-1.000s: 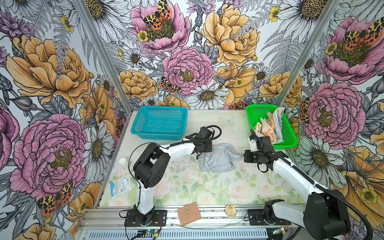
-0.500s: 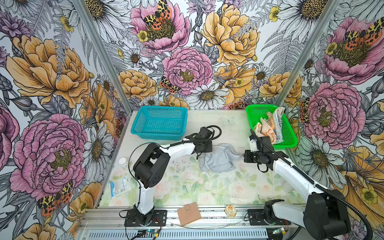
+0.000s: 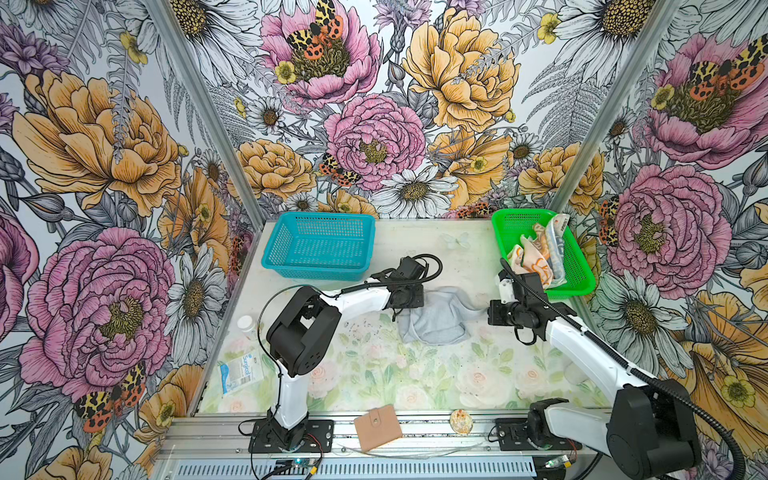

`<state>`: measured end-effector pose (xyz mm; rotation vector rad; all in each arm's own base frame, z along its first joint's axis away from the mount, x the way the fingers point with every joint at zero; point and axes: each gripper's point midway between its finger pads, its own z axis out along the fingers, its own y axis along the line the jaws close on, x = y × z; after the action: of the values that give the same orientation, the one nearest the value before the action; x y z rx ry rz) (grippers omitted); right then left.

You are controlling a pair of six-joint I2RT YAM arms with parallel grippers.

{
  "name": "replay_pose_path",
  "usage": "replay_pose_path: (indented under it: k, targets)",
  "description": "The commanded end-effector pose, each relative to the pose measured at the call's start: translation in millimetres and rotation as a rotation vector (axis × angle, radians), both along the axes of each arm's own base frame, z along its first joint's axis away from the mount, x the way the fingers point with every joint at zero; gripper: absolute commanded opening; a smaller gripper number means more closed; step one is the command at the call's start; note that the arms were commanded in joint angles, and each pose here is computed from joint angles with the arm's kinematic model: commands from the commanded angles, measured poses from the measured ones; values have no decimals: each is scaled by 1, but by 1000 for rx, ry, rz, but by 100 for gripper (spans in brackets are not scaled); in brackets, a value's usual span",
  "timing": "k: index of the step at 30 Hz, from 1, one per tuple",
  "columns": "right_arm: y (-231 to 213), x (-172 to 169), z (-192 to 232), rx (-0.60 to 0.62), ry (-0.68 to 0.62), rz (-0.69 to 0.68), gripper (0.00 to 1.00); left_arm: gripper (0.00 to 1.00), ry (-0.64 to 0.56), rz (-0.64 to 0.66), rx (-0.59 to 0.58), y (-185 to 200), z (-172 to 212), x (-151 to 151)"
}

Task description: Fold and stack the towels

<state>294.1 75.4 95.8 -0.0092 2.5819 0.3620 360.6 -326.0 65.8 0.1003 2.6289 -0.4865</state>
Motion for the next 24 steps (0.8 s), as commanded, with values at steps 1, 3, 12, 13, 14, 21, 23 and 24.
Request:
replay_pose_path:
  k: [1, 3, 12, 13, 14, 21, 23, 24]
  targets:
    - [1, 2, 2, 8, -22, 8, 0, 7, 15, -12, -10, -5, 1, -7]
    - [1, 2, 2, 8, -23, 8, 0, 1, 7, -14, -13, -5, 4, -6]
    - [4, 4, 8, 24, -36, 11, 0, 0, -207, -102, -59, -9, 94, -13]
    - [4, 5, 10, 30, -41, 12, 0, 0, -246, -122, -47, -7, 104, -15]
    - [5, 6, 13, 36, -47, 13, 0, 0, -283, -146, -31, -6, 113, -18]
    - [10, 8, 27, 70, -76, 16, 0, 0, -350, -233, -53, 4, 114, -35]
    - [11, 5, 27, 81, -75, 12, 0, 0, -373, -284, -110, -1, 114, -50]
    - [11, 4, 26, 87, -72, 7, 0, 0, -384, -321, -147, -5, 115, -61]
